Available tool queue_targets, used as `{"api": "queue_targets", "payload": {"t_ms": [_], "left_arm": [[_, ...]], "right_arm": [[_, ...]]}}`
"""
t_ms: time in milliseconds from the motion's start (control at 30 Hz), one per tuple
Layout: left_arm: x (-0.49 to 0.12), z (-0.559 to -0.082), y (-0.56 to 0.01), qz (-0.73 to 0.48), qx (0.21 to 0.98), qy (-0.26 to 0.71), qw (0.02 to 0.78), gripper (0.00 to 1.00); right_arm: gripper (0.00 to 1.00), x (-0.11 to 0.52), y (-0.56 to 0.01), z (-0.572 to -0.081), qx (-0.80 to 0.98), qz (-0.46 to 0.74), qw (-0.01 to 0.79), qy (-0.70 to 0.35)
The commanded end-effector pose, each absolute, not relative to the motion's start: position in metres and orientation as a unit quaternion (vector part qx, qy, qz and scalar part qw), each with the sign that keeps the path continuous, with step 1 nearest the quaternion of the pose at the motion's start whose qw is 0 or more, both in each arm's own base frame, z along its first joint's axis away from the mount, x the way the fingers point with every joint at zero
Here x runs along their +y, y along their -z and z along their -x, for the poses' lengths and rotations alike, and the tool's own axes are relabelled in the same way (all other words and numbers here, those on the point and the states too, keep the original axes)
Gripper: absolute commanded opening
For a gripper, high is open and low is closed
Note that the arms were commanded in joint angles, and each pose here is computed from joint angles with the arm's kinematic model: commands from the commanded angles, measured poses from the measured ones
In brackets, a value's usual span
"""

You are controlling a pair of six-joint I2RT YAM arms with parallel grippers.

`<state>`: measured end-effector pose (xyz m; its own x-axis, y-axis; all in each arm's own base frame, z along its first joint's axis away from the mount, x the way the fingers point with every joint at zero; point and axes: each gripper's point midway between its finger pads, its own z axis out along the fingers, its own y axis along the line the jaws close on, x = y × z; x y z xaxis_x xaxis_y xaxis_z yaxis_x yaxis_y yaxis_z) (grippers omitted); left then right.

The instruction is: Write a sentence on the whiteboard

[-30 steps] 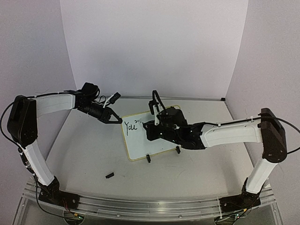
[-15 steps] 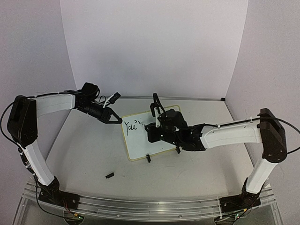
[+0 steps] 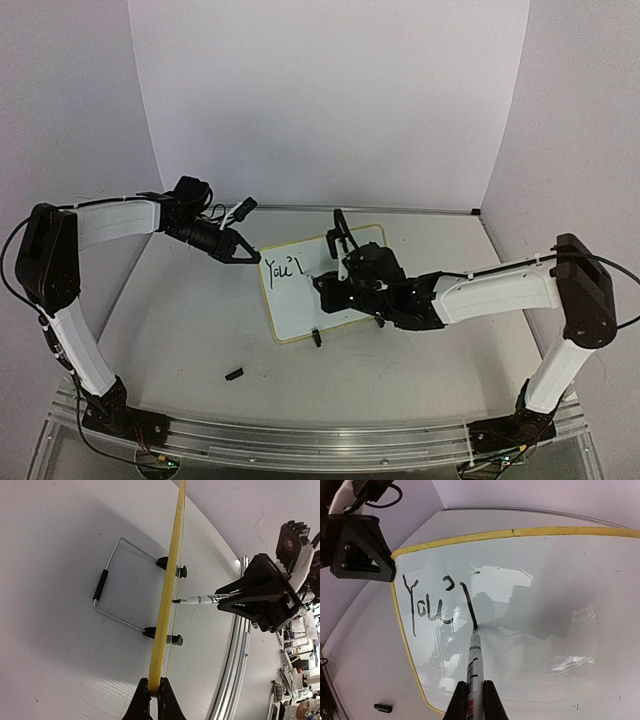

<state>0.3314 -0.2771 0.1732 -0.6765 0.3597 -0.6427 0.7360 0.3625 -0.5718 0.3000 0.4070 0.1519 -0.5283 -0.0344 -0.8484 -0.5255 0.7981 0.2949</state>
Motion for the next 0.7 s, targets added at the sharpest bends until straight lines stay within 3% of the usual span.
{"api": "queue_targets", "payload": {"t_ms": [0,667], "left_arm": [[-0.282,-0.335,-0.183,-0.369,0.788,0.435,0.232,0.0],[-0.281,-0.335,-0.184,-0.369,0.788,0.434,0.233,0.0]], "right_arm": [[0.0,0.406,-0.162,-0.306,0.821,0.152,0.475,-0.278],[0.0,0.399,-0.172,-0.323,0.812,0.119,0.512,-0.253]]}}
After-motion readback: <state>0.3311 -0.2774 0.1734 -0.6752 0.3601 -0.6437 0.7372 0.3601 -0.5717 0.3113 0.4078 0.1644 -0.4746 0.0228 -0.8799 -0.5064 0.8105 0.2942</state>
